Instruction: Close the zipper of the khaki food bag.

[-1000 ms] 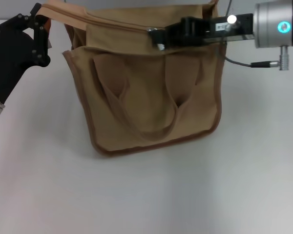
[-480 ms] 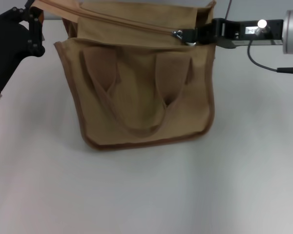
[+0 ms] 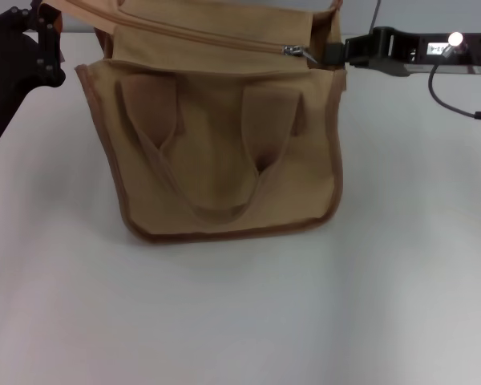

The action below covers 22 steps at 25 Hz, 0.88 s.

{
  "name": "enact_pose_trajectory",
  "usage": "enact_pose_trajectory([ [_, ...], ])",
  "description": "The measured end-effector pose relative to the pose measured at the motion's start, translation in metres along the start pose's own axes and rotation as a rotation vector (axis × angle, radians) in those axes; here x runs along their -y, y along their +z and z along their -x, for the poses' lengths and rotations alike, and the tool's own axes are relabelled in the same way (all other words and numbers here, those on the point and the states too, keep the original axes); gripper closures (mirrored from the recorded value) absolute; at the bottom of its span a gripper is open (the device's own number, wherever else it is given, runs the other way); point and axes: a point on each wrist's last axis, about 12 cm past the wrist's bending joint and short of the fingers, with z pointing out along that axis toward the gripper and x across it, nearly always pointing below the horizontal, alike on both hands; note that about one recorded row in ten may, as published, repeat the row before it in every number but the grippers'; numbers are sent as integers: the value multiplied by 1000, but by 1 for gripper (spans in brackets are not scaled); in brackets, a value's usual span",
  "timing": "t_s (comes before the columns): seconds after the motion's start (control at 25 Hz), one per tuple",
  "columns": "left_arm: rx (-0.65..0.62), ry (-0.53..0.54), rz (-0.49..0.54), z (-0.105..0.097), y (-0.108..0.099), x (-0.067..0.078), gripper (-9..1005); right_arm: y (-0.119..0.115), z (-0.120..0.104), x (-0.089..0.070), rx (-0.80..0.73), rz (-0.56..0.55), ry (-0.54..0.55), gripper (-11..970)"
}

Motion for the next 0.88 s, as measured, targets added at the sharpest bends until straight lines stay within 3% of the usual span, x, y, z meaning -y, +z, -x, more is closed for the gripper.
enact_pose_trajectory([
  [0.32, -3, -7, -3, -1, 0, 2, 982, -17, -5, -11, 159, 222, -133, 924],
  [0.44, -3, -11, 0, -1, 0, 3, 982, -27, -18, -13, 213, 299, -259, 908],
  [0.48, -3, -11, 0, -1, 0, 3, 981, -27, -18, -13, 213, 299, -259, 879],
  [0.52, -4, -12, 1, -1, 0, 3, 981, -30, -28, -15, 216, 346, -349, 851],
  [0.6, -5, -13, 1, -1, 0, 3, 981, -32, -33, -16, 214, 370, -406, 793],
  [0.64, -6, -13, 1, -2, 0, 3, 981, -35, -46, -17, 199, 399, -507, 764],
  [0.72, -12, -14, 3, -2, 0, 3, 981, -37, -52, -16, 186, 406, -558, 707],
  [0.88, -21, -14, 7, -3, -2, 2, 981, -40, -83, -10, 143, 416, -709, 525],
])
